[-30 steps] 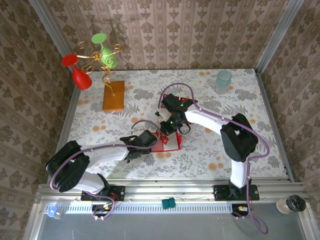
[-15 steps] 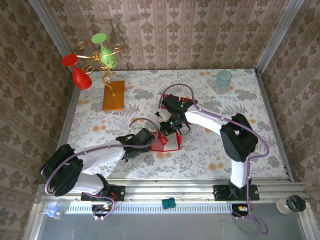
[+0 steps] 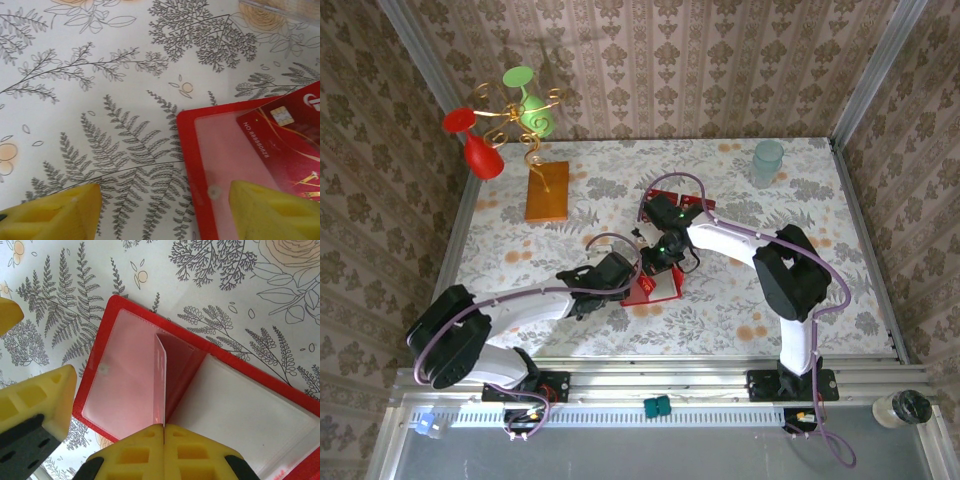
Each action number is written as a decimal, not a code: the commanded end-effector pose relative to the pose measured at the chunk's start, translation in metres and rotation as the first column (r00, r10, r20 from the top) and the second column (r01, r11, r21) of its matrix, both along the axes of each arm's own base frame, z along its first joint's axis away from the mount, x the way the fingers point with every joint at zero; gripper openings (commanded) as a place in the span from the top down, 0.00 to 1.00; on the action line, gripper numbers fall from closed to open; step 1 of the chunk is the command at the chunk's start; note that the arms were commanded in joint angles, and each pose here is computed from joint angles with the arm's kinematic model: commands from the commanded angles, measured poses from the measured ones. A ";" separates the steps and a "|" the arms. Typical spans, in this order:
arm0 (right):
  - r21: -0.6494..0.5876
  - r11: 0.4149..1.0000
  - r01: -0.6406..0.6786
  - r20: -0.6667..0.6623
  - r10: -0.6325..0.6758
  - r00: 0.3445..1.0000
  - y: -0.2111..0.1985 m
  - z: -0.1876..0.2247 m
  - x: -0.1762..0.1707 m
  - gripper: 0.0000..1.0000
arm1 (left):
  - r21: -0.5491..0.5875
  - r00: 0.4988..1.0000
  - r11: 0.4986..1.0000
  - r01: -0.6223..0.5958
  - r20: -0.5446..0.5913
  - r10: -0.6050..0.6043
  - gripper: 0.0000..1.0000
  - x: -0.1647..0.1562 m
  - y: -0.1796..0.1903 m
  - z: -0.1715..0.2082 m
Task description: Put the credit cards into the card holder
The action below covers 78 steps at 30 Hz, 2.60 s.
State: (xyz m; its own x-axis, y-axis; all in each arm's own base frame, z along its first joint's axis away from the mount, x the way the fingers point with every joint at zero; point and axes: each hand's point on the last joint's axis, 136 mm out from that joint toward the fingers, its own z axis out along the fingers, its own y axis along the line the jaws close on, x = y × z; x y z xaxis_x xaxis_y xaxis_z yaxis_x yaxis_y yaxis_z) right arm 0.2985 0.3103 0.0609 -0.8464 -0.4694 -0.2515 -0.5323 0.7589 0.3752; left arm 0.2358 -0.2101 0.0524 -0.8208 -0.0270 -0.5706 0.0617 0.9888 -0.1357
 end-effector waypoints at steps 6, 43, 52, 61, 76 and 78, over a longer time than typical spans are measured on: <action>0.014 1.000 0.009 -0.033 -0.009 0.999 0.003 -0.003 -0.007 1.00 | -0.012 1.000 1.000 0.025 -0.006 -0.025 0.31 -0.004 -0.010 -0.011; 0.449 0.779 0.437 -0.007 -0.486 0.874 -0.035 0.018 0.014 1.00 | 0.120 0.997 0.993 -0.005 -0.080 0.015 0.34 -0.016 0.020 -0.041; 0.480 0.741 0.470 -0.063 -0.505 0.861 -0.032 0.003 0.013 1.00 | 0.129 0.996 0.992 -0.001 -0.086 0.012 0.34 -0.018 0.021 -0.042; 0.472 0.742 0.476 -0.092 -0.496 0.863 -0.029 -0.009 0.010 1.00 | 0.129 0.996 0.992 -0.001 -0.084 0.012 0.34 -0.018 0.020 -0.042; 0.469 0.753 0.461 -0.148 -0.447 0.882 -0.026 -0.023 -0.006 1.00 | 0.126 0.997 0.992 -0.002 -0.082 0.012 0.35 -0.018 0.019 -0.042; 0.466 0.757 0.457 -0.151 -0.441 0.885 -0.026 -0.024 -0.008 1.00 | 0.125 0.996 0.992 -0.004 -0.082 0.015 0.35 -0.018 0.019 -0.042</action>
State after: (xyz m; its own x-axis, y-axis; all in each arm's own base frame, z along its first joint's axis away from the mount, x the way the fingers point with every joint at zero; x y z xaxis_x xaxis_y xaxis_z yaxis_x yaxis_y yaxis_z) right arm 0.3005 0.2834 0.0452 -0.9262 0.1635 -0.3398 -0.1644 0.6358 0.7542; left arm 0.2260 -0.2060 0.0193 -0.8467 0.0006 -0.5321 0.0553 0.9947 -0.0869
